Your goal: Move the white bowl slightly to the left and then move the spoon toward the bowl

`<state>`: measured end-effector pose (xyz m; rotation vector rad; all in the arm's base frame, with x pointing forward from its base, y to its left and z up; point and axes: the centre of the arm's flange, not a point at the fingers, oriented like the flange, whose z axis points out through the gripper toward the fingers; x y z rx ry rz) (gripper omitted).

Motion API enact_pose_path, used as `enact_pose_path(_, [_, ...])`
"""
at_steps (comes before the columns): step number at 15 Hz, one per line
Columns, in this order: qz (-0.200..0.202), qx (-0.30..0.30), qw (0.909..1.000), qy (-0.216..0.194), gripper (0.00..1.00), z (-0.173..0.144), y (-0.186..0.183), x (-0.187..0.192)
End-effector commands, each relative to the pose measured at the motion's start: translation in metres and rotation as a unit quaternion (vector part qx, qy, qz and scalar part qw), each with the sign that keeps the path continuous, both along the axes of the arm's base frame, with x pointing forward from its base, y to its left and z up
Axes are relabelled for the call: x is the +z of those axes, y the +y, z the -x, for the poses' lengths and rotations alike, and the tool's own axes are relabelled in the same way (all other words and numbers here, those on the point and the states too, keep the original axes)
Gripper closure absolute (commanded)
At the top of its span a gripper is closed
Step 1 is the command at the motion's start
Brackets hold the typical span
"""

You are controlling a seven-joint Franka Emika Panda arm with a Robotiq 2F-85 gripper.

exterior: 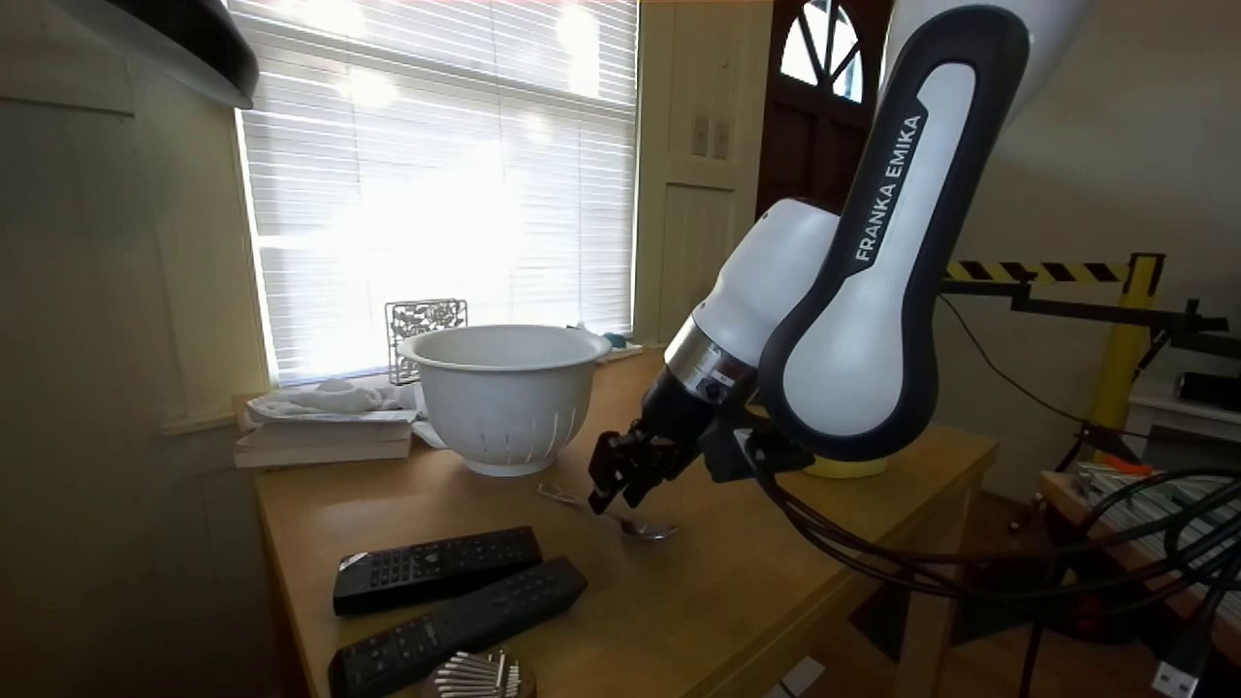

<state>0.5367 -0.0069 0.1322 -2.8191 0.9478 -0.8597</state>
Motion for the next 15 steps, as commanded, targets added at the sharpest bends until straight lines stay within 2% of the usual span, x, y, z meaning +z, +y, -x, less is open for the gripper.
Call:
enact_pose_path(1, [0.004,-0.003,1.0000,-0.003,0.48,-0.0024,0.0018,-0.0101])
enact_pose_path(5, [0.005,0.005,0.9999,-0.010,0.43,-0.0024,0.0055,-0.0103])
enact_pose_path(7, [0.007,0.013,0.9999,-0.007,0.47,-0.0016,0.0077,-0.0113])
enact_pose_path(9, [0.012,0.020,0.9997,-0.007,0.61,-0.0009,0.0087,-0.0119])
enact_pose_path(10, [0.013,0.023,0.9996,-0.007,0.75,-0.0009,0.0087,-0.0119])
enact_pose_path(13, [0.017,0.028,0.9994,-0.011,0.99,-0.0013,0.0074,-0.0120])
enact_pose_path(15, [0.017,0.030,0.9993,-0.013,1.00,-0.0016,0.0068,-0.0121])
